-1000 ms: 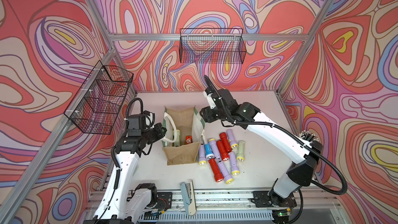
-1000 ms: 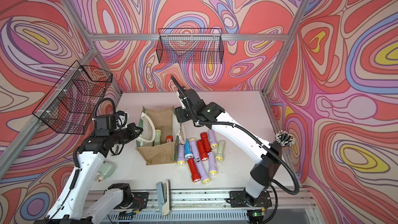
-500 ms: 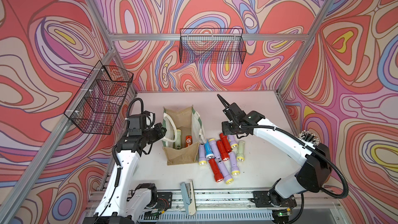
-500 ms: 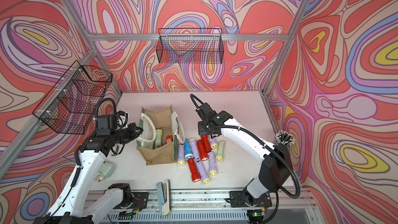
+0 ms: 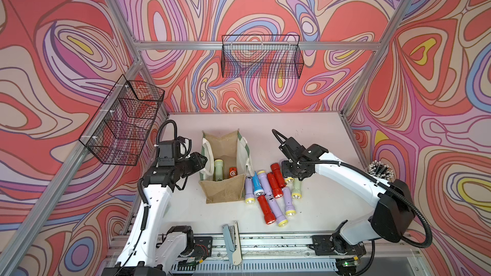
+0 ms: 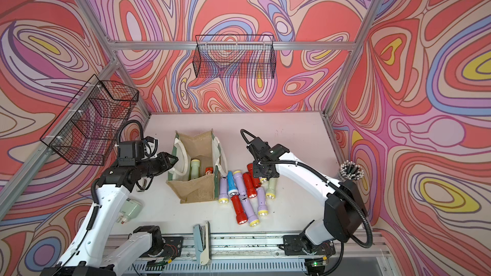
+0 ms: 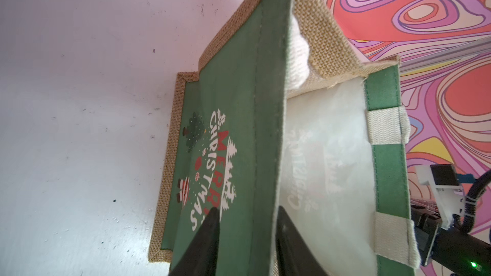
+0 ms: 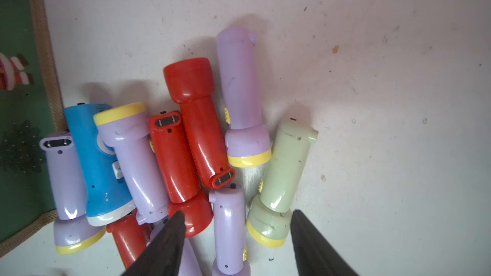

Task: Put the flashlights into the tote bags
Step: Pick up the flashlight from the center of the board.

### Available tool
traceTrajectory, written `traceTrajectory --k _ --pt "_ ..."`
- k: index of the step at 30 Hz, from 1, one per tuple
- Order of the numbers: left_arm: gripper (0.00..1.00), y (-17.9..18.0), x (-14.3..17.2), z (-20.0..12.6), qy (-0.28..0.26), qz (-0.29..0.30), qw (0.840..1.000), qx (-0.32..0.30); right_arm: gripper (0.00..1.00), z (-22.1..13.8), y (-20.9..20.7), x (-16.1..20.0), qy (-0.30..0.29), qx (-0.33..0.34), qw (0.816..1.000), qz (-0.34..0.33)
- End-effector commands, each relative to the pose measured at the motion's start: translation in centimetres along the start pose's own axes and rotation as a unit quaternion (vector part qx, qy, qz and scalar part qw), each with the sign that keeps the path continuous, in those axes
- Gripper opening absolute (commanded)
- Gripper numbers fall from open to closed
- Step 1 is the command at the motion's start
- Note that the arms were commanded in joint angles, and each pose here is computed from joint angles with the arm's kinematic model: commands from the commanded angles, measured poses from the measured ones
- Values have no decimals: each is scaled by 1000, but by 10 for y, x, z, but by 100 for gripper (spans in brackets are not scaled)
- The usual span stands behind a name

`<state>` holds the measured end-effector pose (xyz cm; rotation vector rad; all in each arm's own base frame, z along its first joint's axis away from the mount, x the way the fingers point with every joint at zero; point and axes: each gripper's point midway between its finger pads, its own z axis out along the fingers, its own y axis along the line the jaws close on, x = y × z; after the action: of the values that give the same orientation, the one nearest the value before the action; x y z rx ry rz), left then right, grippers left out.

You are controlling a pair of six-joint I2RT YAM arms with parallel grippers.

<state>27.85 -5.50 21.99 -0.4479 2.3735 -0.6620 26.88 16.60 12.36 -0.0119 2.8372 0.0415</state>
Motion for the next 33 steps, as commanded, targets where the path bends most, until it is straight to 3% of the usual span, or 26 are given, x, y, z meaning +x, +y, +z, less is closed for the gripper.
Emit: traceTrajectory --k 1,5,11,19,33 --pt "43 2 -10 -19 -14 28 999 -36 66 -5 -19 7 -2 22 999 26" --pt "45 0 -21 -33 -31 41 997 -55 68 -7 -36 17 3 38 998 44" --pt "44 -38 -33 -36 -20 71 997 -6 69 3 -51 27 13 37 996 75" --pt "44 -67 -22 -19 17 126 992 -6 67 39 -61 35 35 1 993 117" --pt "44 -83 -17 -8 31 134 990 17 62 78 -50 28 46 -23 991 123"
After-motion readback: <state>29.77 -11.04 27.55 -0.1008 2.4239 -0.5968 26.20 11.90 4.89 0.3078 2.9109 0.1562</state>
